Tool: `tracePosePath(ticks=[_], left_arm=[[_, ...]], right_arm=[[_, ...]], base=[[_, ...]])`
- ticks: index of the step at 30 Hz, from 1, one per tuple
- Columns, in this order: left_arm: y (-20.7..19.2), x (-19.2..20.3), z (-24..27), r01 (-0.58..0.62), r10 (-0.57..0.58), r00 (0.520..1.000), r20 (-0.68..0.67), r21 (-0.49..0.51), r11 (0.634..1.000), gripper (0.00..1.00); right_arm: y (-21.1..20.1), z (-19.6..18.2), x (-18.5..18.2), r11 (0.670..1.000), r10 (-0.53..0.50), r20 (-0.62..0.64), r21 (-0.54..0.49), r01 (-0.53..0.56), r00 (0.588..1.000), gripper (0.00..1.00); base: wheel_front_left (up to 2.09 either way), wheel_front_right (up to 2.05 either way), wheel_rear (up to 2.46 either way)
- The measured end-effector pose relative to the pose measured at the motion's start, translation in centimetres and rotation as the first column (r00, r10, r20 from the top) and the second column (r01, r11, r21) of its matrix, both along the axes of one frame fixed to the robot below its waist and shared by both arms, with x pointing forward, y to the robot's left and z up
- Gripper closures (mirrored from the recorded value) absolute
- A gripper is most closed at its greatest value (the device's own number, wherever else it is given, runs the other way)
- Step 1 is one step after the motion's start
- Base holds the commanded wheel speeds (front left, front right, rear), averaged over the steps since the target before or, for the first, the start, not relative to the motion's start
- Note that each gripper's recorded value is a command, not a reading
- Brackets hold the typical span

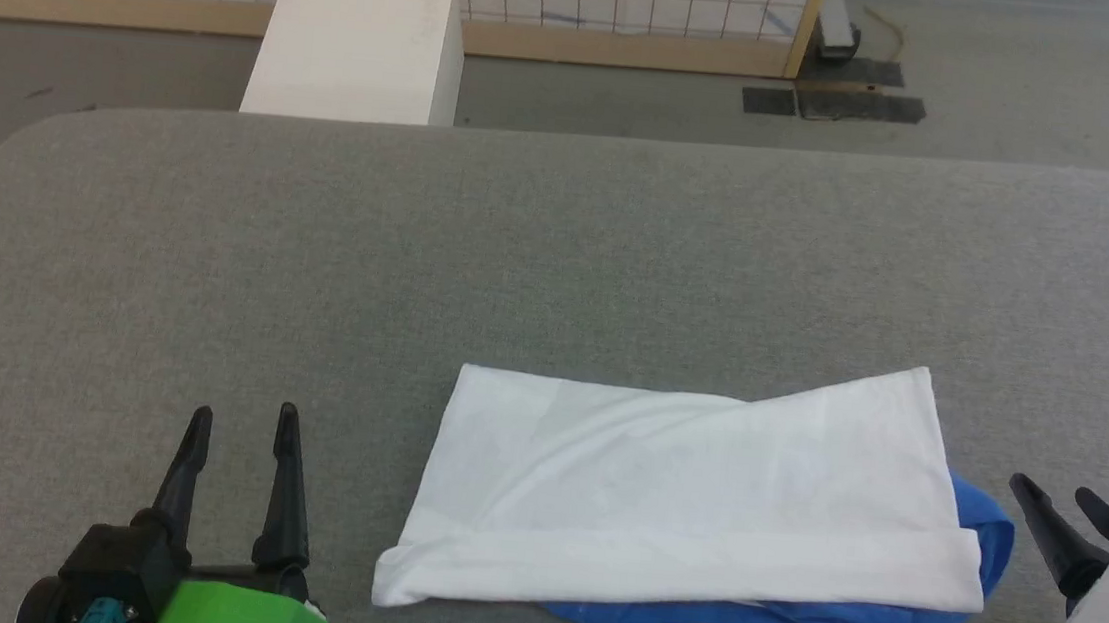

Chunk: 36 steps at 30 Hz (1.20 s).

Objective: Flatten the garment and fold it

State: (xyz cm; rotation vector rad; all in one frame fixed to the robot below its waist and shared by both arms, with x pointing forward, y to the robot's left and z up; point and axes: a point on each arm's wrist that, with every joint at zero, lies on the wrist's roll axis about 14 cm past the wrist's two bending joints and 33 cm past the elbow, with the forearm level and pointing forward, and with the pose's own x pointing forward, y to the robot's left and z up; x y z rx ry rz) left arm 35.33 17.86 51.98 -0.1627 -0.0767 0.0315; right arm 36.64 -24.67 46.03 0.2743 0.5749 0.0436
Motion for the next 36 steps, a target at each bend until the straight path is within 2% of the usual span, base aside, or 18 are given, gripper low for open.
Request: tracePosePath(ticks=[4, 9, 15, 19, 21, 23, 32, 36], left_arm=[[0.3, 0.2, -0.7, -0.011, 0.011, 1.0, -0.017, -0.009, 1.0, 0.0], [0.3, 0.6, -2.2, -0.013, 0.013, 0.998, -0.055, -0.015, 1.0, 0.0], [0.4, 1.1, -3.6, -0.021, 0.019, 0.996, -0.092, -0.026, 0.999, 0.0], [0.7, 1.3, -4.3, -0.033, 0.029, 0.993, -0.112, -0.032, 0.999, 0.0], [1.0, 1.4, -4.5, -0.037, 0.034, 0.992, -0.118, -0.031, 0.999, 0.0], [1.1, 1.4, -4.9, -0.041, 0.038, 0.991, -0.127, -0.027, 0.999, 0.0], [0.7, 1.3, -4.7, -0.025, 0.02, 0.993, -0.116, -0.041, 0.999, 0.0], [0.4, 1.0, -4.1, -0.016, 0.011, 0.995, -0.097, -0.05, 0.999, 0.0]], right_arm=[[0.9, -1.4, 1.1, 0.997, 0.071, -0.08, -0.024, -0.073, 0.994, 0.0], [2.3, -4.6, 1.2, 0.989, 0.145, -0.228, -0.006, -0.151, 0.963, 0.0], [3.9, -8.0, 1.0, 0.979, 0.201, -0.354, 0.046, -0.197, 0.913, 0.0], [4.5, -9.0, 1.4, 0.975, 0.22, -0.388, 0.076, -0.206, 0.895, 0.0], [4.7, -9.3, 1.6, 0.974, 0.227, -0.398, 0.088, -0.209, 0.889, 0.56], [4.9, -9.4, 1.9, 0.973, 0.229, -0.398, 0.093, -0.209, 0.888, 1.0], [4.1, -8.6, 2.1, 0.985, 0.161, -0.345, 0.116, -0.128, 0.925, 1.0], [1.7, -7.8, 1.4, 0.994, 0.085, -0.334, 0.092, -0.058, 0.939, 1.0]], base=[[0.0, 0.0, 0.0], [0.0, 0.0, 0.0], [0.0, 0.0, 0.0], [0.0, 0.0, 0.0], [0.0, 0.0, 0.0], [0.0, 0.0, 0.0], [0.0, 0.0, 0.0], [0.0, 0.0, 0.0]])
